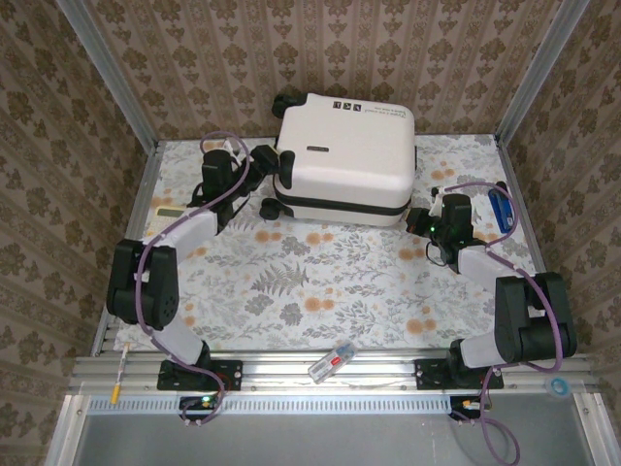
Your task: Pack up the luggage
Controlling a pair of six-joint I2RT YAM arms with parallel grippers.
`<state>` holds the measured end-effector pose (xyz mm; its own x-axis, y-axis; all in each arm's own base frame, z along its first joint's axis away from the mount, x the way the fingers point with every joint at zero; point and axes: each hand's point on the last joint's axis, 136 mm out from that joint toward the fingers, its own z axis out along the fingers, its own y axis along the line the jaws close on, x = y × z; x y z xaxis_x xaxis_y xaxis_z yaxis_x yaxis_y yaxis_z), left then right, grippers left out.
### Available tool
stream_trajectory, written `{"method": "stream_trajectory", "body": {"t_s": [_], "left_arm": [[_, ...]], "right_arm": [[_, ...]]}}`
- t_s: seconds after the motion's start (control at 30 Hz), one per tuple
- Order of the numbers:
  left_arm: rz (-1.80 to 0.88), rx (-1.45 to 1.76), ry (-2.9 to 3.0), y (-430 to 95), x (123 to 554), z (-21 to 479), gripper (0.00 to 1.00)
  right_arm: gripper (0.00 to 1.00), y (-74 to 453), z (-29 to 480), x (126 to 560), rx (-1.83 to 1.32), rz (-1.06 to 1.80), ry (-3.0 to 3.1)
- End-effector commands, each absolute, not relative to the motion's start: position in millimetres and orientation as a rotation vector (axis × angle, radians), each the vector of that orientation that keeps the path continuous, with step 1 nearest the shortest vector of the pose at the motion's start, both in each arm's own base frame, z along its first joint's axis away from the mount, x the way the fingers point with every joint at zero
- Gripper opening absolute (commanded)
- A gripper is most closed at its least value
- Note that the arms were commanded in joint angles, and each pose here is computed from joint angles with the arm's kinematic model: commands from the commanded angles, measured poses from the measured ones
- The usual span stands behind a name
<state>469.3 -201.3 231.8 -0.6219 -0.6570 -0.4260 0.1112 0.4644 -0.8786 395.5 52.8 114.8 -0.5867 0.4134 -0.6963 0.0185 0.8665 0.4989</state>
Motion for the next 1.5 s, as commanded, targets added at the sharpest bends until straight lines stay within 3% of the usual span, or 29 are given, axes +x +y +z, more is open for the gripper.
{"method": "stream_trajectory", "body": {"t_s": [0.0,0.6,0.8,1.03,1.23,1.47], "left_arm": [[-1.345,-0.402,1.841,-217.3,468.0,254.3,0.7],[-1.39,-0.422,1.846,-228.4,469.9,237.5,0.47],[-1.395,-0.425,1.818,-223.0,475.2,241.2,0.66],[-1.413,-0.423,1.789,-223.9,485.9,247.9,0.72],[-1.427,-0.446,1.77,-225.1,496.5,248.4,0.73],[-1.431,-0.484,1.745,-223.7,506.7,244.5,0.65]], "right_arm": [[0.0,51.3,149.3,404.1,0.271,0.545,2.024],[0.0,53.3,148.8,404.5,0.268,0.558,2.023],[0.0,53.7,148.9,404.8,0.263,0.557,2.025],[0.0,54.9,150.5,405.9,0.259,0.561,2.025],[0.0,54.4,152.2,405.4,0.258,0.557,2.022],[0.0,54.9,151.5,404.9,0.256,0.559,2.024]]}}
